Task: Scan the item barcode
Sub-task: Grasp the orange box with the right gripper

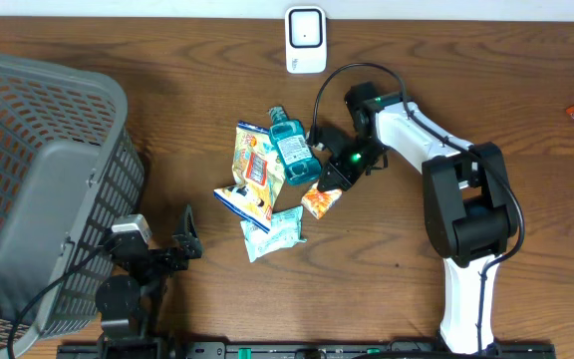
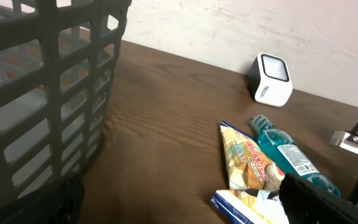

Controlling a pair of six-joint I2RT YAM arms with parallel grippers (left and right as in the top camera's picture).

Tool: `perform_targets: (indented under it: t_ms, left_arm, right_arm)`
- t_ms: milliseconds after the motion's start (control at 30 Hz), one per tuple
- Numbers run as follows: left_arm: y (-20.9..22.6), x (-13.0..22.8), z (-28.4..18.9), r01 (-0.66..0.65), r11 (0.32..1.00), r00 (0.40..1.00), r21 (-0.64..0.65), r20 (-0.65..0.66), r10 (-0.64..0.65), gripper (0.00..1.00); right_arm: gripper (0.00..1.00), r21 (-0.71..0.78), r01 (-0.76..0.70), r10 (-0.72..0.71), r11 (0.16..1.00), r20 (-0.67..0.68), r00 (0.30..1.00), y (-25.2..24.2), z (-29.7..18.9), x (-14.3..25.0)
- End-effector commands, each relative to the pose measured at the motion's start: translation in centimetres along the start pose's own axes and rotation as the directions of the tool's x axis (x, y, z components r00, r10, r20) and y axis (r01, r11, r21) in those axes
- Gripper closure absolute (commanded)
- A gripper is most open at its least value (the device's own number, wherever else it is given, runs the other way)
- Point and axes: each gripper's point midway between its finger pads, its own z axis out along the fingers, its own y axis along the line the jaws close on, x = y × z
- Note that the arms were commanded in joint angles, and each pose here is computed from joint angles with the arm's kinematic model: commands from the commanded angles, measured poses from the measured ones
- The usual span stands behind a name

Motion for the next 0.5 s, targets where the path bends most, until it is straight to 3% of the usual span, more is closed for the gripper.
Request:
perform_targets:
  t_ms: [0, 200, 333, 467]
  left_arm:
    - [0.2, 1.4, 0.2, 0.003, 1.0, 0.999, 0.003, -0.043, -0.003, 0.0]
    - [0.2, 1.4, 0.2, 0.003, 1.0, 0.999, 0.003, -0.043, -0.003, 0.0]
    - [0.2, 1.4, 0.2, 0.003, 1.0, 0.999, 0.003, -0.043, -0.003, 0.0]
    - [0.2, 1.3, 0.2, 0.003, 1.0, 0.999, 0.002, -0.043, -0.003, 0.0]
  right_arm:
    - [0.99, 0.089, -0.18, 0.185, 0.98, -0.046, 0.982, -1.9, -0.3, 0.5]
    - [0.99, -0.046, -0.405, 0.404, 0.913, -0.027, 0.914, 1.5, -4.4, -1.9]
    - [0.98, -0.102, -0.628, 0.624, 0.772, -0.066, 0.778, 3.0, -6.4, -2.1]
    - [0.99, -0.151, -0.754, 0.74, 0.639, -0.147, 0.657, 4.5, -7.3, -1.3]
